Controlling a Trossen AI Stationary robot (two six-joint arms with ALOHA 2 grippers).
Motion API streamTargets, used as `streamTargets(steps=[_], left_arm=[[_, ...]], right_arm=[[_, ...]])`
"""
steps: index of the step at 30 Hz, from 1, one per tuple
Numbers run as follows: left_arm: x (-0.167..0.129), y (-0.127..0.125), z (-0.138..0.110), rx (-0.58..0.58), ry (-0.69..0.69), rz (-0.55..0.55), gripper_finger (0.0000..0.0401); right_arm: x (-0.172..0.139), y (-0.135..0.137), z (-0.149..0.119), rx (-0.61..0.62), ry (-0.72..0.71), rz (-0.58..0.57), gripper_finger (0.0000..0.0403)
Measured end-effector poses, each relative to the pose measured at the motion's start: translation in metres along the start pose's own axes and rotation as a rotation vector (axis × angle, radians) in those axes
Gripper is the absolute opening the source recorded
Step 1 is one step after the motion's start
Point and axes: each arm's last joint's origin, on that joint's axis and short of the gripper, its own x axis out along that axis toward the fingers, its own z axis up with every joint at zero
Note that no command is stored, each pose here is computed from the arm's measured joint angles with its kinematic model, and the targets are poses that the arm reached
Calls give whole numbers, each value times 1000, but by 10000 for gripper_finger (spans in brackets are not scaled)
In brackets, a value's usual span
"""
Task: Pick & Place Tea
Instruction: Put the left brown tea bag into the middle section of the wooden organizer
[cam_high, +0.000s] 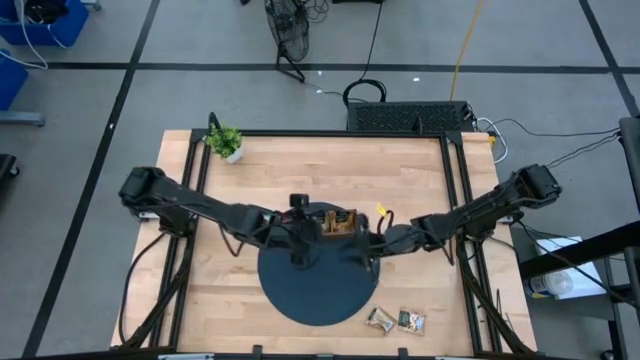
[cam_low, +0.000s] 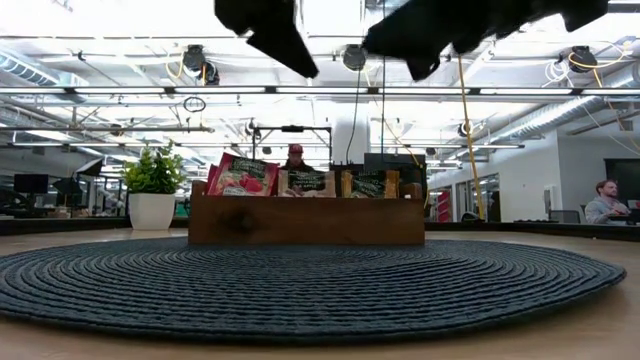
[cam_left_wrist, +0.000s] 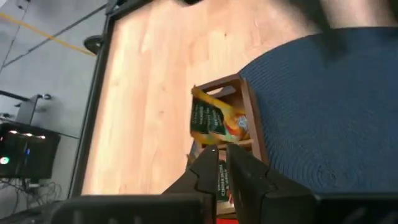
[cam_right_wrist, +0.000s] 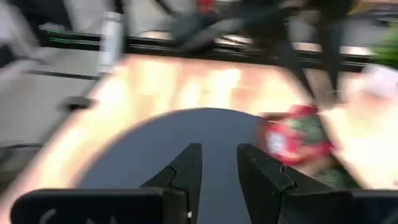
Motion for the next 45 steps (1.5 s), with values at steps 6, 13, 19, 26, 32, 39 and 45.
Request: streamTargets(steps=[6, 13, 19, 26, 32, 39, 45], left_arm=[[-10, 7, -22, -59, 8, 5, 31], [-9, 8, -33, -93, 27, 9, 30], [-9, 9, -28, -109, -19, 12, 30], [-10, 11, -16, -101, -135, 25, 30], [-13, 14, -4, -152, -244, 38, 31], [-16, 16, 5, -211, -341, 47, 31], [-18, 18, 11, -249, -403, 54, 31]], right_arm=[[-25, 40, 5, 97, 60, 418, 89], [-50, 113, 12, 170, -111, 903, 95], [-58, 158, 5, 39, -141, 774, 114], [-42, 189, 15, 203, 388, 240, 123], [-4, 221, 6, 328, 684, 182, 117], [8, 209, -15, 378, 912, -88, 94], [14, 204, -30, 390, 964, -140, 87]])
